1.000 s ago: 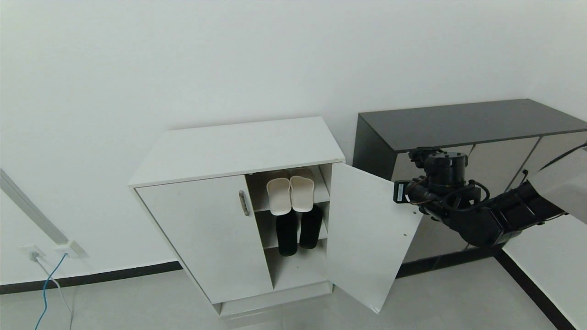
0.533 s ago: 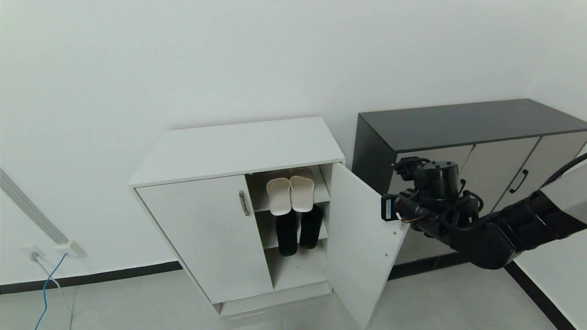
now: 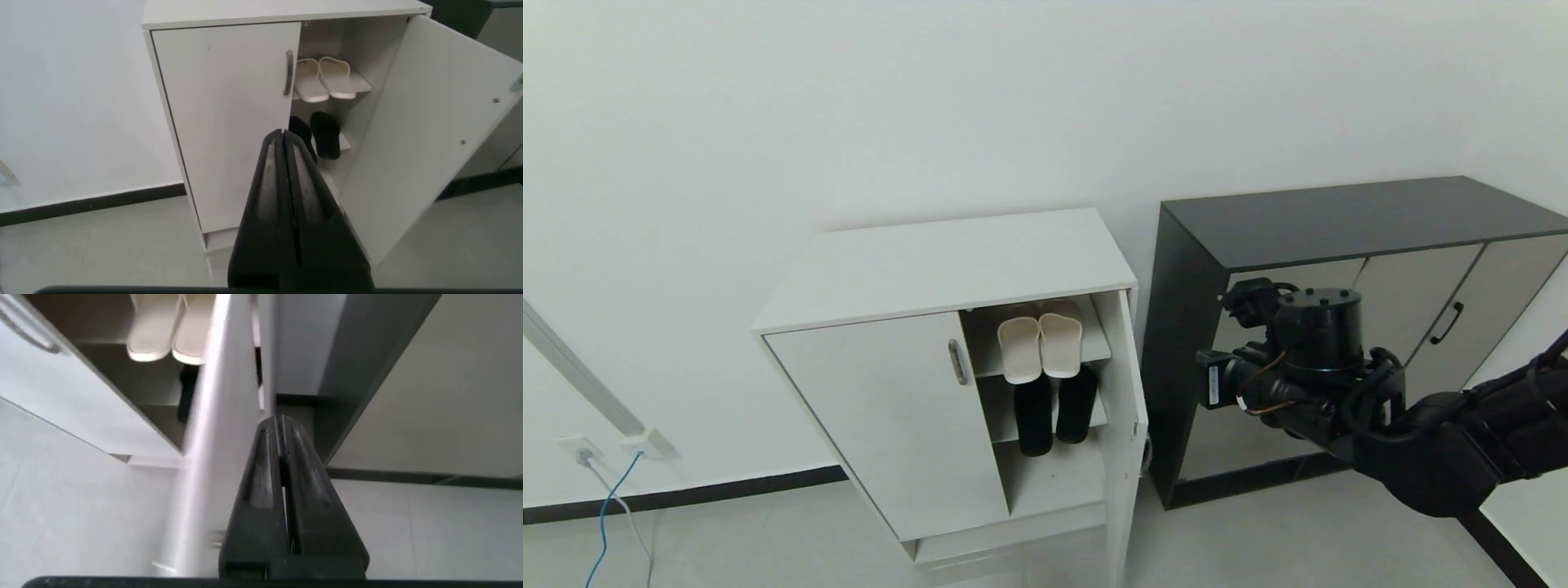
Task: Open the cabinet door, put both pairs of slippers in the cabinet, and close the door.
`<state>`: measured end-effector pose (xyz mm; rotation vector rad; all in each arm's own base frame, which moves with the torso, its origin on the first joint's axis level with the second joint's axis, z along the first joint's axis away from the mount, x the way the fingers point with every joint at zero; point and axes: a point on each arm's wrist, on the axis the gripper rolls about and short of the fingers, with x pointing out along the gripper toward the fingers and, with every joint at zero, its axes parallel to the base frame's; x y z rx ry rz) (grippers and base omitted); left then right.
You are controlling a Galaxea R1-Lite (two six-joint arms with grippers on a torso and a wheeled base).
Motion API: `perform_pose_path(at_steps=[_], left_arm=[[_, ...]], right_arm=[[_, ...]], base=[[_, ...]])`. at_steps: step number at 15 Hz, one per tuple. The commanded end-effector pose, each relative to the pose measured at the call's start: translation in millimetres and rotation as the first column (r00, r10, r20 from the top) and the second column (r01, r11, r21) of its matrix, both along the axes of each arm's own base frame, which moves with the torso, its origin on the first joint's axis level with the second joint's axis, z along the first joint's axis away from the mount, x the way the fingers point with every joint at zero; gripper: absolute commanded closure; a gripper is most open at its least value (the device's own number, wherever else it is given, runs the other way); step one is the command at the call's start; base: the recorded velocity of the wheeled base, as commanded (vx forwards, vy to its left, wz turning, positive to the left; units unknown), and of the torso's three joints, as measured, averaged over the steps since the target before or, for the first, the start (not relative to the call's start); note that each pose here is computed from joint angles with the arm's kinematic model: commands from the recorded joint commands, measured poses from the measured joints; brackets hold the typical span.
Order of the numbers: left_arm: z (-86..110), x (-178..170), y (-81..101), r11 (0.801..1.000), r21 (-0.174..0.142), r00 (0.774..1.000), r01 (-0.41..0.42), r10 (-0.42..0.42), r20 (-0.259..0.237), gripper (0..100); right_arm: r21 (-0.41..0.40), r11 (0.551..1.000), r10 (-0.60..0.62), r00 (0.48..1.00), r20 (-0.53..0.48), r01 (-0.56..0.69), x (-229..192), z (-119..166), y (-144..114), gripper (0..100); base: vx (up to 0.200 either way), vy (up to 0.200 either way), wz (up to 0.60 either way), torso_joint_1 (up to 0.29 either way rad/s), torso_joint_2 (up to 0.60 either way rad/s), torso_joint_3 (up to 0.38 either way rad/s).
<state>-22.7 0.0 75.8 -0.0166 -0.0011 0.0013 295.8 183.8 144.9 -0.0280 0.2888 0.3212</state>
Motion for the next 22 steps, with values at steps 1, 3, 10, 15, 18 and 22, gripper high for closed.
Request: perform_pose_path(at_steps=[1,3,10,15,18,22], left_arm=[[0.0,0.0,0.0,1.0,0.0,1.0,0.0,0.0,0.0,100],[0.0,0.0,0.0,1.0,0.0,1.0,-0.002,0.002,0.0,100],[0.0,0.0,0.0,1.0,0.0,1.0,-0.002,0.002,0.0,100],[0.0,0.0,0.0,1.0,0.0,1.0,0.0,0.0,0.0,100],[0.0,0.0,0.0,1.0,0.0,1.0,-0.002,0.002,0.0,100],[0.0,0.0,0.0,1.0,0.0,1.0,0.0,0.0,0.0,100]], right_arm=[[0.005,1.0,0.012,1.0,0.01,-0.012,-5.4,4.5,0.8,100],[0.004,1.0,0.017,1.0,0.009,-0.017,-6.9,4.1,2.8,100],[-0.001,0.999,0.039,0.999,-0.006,-0.039,-13.6,1.2,3.7,100],[-0.016,0.996,0.091,0.995,-0.038,-0.091,-19.4,-6.4,1.1,100],[-0.081,0.991,0.103,0.993,-0.048,-0.107,-26.7,-12.4,-4.1,100],[-0.122,0.986,0.106,0.99,-0.096,-0.117,-23.7,-31.1,-2.0,100]], base=[[0.0,0.0,0.0,0.0,0.0,0.0],[0.0,0.0,0.0,0.0,0.0,0.0],[0.0,0.0,0.51,0.001,0.0,0.001],[0.0,0.0,0.0,0.0,0.0,0.0],[0.0,0.0,0.0,0.0,0.0,0.0],[0.0,0.0,0.0,0.0,0.0,0.0]])
